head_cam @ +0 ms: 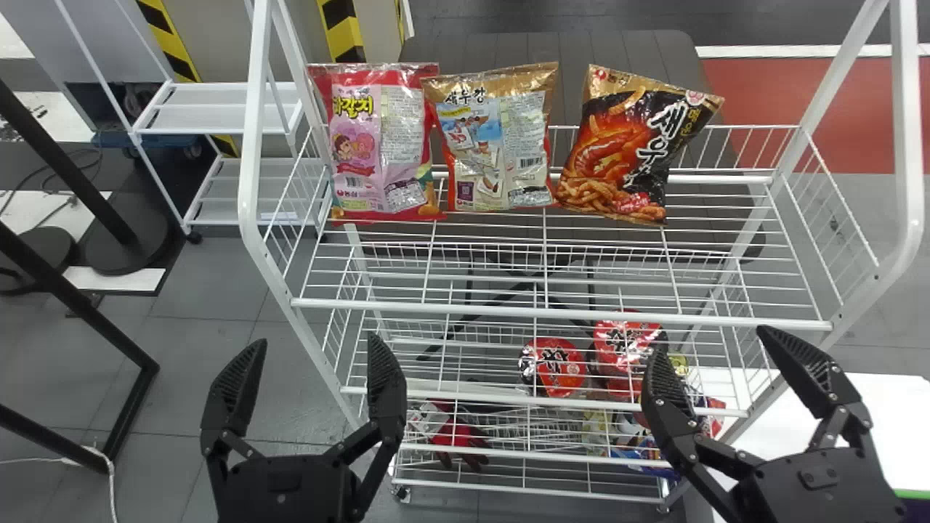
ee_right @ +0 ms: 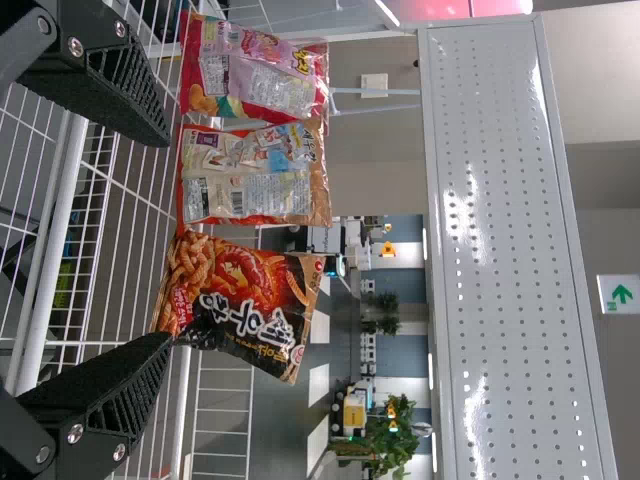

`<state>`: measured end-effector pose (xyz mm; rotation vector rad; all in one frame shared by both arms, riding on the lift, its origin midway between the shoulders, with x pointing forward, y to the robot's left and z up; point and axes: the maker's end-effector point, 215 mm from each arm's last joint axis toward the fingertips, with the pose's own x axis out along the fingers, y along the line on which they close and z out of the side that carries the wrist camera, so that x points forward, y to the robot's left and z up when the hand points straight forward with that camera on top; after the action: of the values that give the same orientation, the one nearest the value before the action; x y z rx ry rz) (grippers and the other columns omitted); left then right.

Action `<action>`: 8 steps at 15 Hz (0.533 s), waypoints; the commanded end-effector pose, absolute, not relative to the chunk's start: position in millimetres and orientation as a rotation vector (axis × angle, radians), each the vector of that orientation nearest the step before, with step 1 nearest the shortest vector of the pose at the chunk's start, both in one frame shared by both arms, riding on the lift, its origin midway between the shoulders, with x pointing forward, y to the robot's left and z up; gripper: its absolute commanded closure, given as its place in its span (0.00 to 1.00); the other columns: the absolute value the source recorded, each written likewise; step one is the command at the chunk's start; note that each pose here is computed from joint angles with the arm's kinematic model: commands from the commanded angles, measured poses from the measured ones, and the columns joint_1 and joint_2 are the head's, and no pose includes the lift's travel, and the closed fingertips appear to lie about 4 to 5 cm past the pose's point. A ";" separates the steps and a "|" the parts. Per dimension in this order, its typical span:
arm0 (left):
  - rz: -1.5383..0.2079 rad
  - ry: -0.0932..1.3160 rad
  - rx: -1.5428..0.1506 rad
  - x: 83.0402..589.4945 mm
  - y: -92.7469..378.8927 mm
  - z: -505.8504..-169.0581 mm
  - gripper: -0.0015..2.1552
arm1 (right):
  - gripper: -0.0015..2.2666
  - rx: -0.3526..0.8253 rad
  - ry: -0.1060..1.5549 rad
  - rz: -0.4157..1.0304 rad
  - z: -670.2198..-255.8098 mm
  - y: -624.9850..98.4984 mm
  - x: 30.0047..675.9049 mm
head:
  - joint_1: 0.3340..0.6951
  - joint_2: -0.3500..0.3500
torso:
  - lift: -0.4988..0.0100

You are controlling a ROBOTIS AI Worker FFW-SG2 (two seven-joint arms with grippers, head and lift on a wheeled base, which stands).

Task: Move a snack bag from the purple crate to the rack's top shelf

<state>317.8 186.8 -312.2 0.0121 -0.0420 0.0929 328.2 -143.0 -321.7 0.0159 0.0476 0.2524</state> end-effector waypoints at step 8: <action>0.102 -0.047 0.010 315.7 187.0 -310.3 0.04 | 0.06 -0.008 0.116 0.281 -338.3 -141.6 326.1 | 1.00 0.62 | 0.98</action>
<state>316.7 187.5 -310.7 0.0098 -0.0457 0.0987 326.8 -141.5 -332.2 0.0018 0.0903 0.2688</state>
